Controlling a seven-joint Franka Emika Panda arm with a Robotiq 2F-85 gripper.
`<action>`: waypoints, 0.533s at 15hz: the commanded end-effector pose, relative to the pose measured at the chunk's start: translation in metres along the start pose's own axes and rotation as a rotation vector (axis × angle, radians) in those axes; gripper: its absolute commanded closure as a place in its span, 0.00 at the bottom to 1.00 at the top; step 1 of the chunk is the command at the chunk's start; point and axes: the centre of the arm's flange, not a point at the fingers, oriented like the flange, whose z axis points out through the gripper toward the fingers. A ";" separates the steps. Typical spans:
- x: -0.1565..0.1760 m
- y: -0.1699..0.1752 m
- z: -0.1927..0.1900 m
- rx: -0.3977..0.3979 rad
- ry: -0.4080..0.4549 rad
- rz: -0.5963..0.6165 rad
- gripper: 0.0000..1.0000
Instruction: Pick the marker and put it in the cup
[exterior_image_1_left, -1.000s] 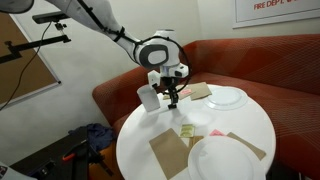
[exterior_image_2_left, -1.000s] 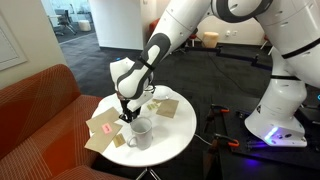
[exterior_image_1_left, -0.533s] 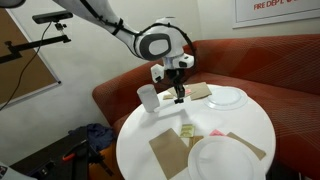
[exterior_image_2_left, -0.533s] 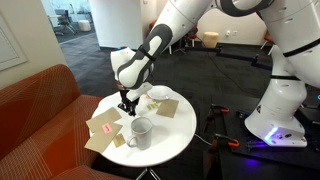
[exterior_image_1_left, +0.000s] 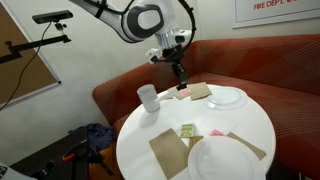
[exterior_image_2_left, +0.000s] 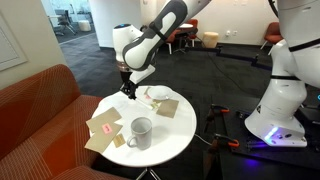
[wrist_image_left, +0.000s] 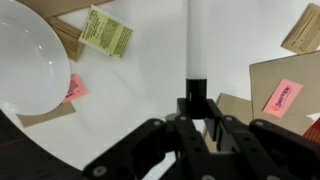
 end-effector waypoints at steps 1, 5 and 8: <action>-0.031 0.012 -0.052 -0.019 0.023 -0.022 0.95; -0.056 0.024 -0.090 -0.029 0.027 -0.058 0.95; -0.075 0.033 -0.119 -0.043 0.018 -0.080 0.95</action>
